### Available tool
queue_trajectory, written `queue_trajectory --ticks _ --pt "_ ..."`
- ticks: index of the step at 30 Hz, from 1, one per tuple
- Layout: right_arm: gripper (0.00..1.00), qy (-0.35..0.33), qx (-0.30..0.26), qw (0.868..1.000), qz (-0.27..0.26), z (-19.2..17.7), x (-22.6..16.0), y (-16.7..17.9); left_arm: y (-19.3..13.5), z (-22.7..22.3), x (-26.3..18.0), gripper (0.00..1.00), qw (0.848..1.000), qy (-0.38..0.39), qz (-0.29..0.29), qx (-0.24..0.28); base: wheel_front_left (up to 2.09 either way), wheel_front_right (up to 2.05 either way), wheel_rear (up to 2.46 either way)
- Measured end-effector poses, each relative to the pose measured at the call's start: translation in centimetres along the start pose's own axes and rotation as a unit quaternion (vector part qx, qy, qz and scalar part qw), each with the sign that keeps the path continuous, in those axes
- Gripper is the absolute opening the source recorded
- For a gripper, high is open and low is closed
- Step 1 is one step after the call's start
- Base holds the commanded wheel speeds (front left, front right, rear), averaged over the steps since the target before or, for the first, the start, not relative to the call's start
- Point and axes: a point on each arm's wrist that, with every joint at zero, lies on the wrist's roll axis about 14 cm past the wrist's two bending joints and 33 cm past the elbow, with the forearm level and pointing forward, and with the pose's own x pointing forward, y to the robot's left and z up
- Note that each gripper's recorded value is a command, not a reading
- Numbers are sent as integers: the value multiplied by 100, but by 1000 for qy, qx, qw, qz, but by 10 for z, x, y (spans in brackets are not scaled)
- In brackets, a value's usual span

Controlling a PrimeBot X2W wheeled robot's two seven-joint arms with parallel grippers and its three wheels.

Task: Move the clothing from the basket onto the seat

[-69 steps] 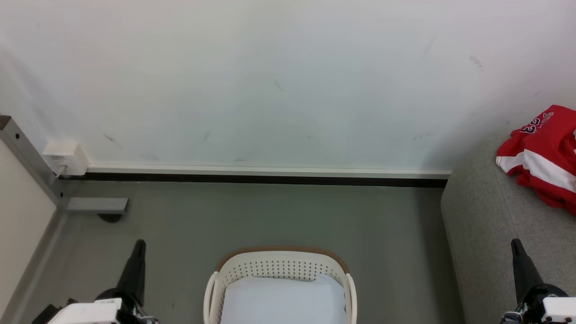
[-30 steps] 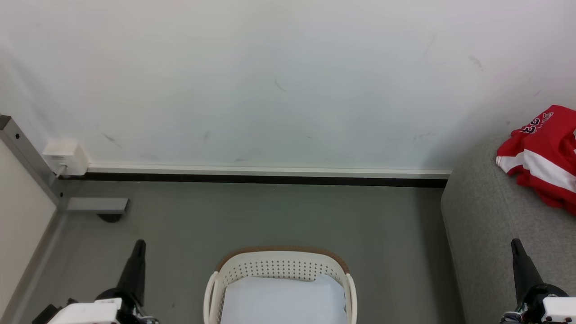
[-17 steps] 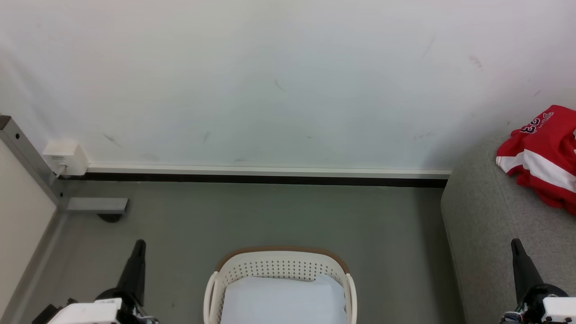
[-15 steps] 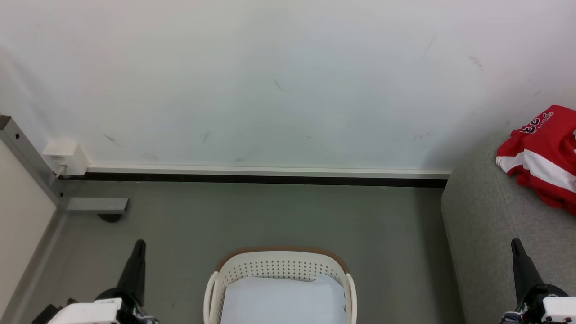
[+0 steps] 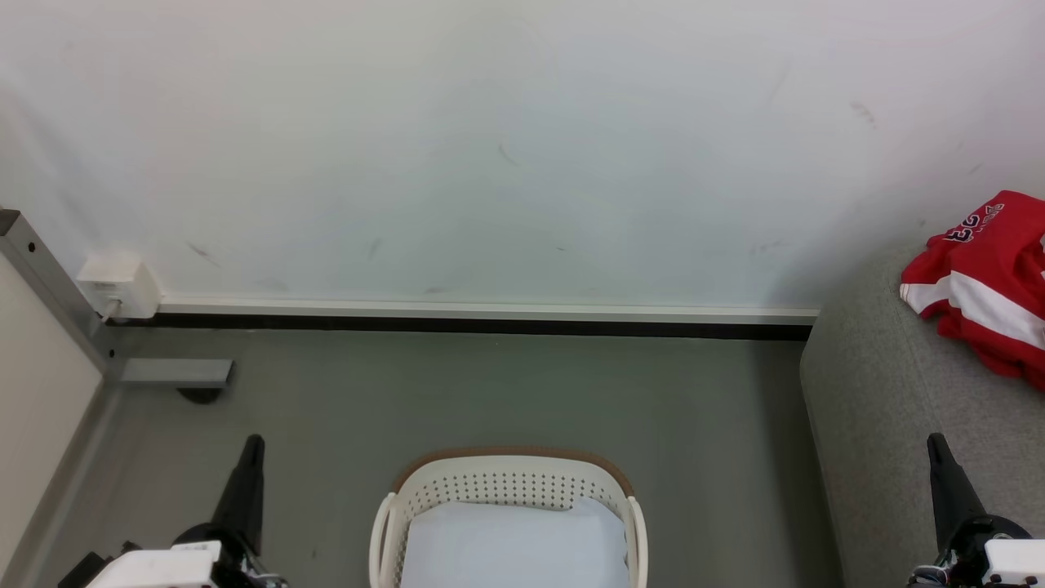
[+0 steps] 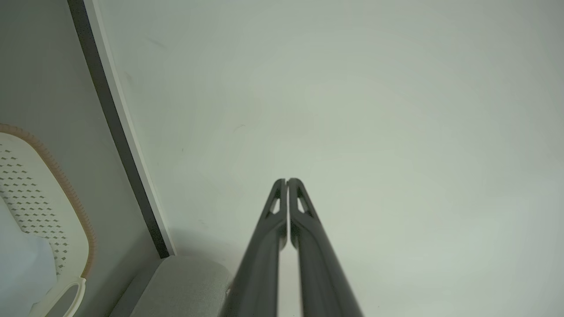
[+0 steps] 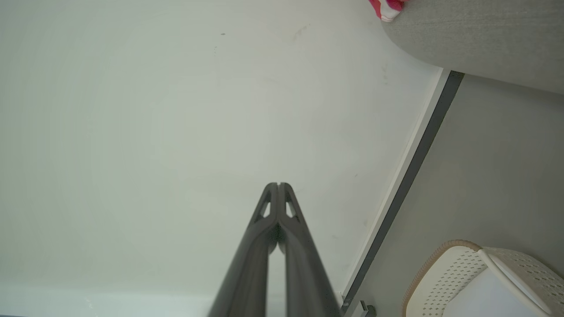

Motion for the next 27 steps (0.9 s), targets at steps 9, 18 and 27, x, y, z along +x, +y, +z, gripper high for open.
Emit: queue_trajectory --ticks 9,18,27 --pt "0 0 0 1000 0 0 0 0 0 0 0 0 1000 0 0 0 0 0 0" --pt "0 0 0 1000 0 0 0 0 0 0 0 0 1000 0 0 0 0 0 0" --pt "0 0 0 1000 0 0 0 0 0 0 0 0 1000 0 0 0 0 0 0"
